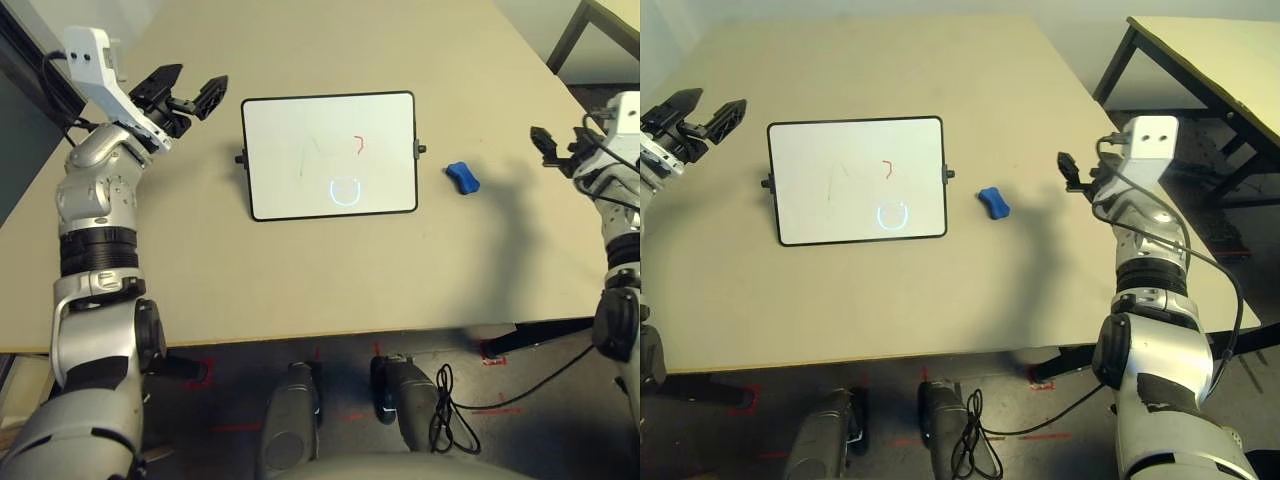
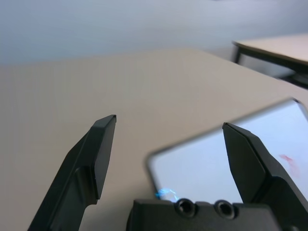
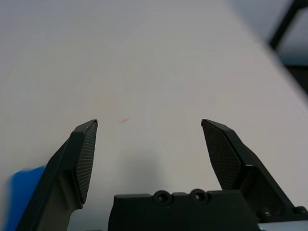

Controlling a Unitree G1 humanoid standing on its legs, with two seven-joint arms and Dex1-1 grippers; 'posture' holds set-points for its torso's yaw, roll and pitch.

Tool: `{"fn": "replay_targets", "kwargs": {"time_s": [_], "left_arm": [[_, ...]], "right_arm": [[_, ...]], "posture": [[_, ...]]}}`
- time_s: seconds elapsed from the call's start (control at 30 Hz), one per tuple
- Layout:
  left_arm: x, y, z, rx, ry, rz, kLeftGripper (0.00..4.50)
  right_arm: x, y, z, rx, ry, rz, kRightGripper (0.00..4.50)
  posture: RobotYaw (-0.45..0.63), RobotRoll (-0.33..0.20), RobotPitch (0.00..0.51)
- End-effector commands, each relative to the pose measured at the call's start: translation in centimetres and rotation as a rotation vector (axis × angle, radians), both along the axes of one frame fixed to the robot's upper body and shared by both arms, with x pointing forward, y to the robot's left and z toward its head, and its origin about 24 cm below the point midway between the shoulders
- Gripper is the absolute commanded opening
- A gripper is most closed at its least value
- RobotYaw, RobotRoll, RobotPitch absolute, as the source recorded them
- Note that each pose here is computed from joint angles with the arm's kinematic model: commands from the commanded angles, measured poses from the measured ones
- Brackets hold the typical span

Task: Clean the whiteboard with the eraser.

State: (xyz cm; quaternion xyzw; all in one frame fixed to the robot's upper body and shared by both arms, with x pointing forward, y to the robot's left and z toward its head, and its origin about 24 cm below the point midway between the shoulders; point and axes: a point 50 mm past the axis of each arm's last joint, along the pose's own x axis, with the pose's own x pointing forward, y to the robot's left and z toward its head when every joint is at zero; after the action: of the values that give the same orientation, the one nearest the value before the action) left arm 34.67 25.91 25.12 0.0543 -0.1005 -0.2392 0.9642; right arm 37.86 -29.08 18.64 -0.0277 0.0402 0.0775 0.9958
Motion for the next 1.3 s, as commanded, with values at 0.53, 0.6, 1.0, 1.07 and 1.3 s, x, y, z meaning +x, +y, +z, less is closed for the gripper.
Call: {"fn": "replay_targets", "kwargs": {"time_s": [0.53,0.6,1.0,1.07,1.3], "left_arm": [[-0.6,-7.1,-4.9,0.151,0.168,-0.285,4.5],[-0.6,-7.5,-5.2,0.152,0.185,-0.305,4.5],[-0.4,-8.9,-5.7,0.162,0.202,-0.342,4.5],[-0.3,-9.1,-5.8,0.159,0.201,-0.345,4.5],[-0.5,-9.5,-6.0,0.151,0.202,-0.353,4.5]], "right_arm": [[0.3,4.0,-2.8,-0.052,0.211,0.083,4.47],[0.2,4.3,-2.8,-0.049,0.218,0.094,4.47],[-0.3,6.8,-4.0,-0.047,0.267,0.154,4.47],[-0.1,6.7,-4.2,-0.056,0.276,0.14,4.47],[0.3,6.4,-4.3,-0.075,0.285,0.114,4.47]], "posture": [[-0.05,0.0,0.116],[-0.05,0.0,0.116],[-0.05,0.0,0.117],[-0.05,0.0,0.12],[-0.04,0.0,0.13]]}}
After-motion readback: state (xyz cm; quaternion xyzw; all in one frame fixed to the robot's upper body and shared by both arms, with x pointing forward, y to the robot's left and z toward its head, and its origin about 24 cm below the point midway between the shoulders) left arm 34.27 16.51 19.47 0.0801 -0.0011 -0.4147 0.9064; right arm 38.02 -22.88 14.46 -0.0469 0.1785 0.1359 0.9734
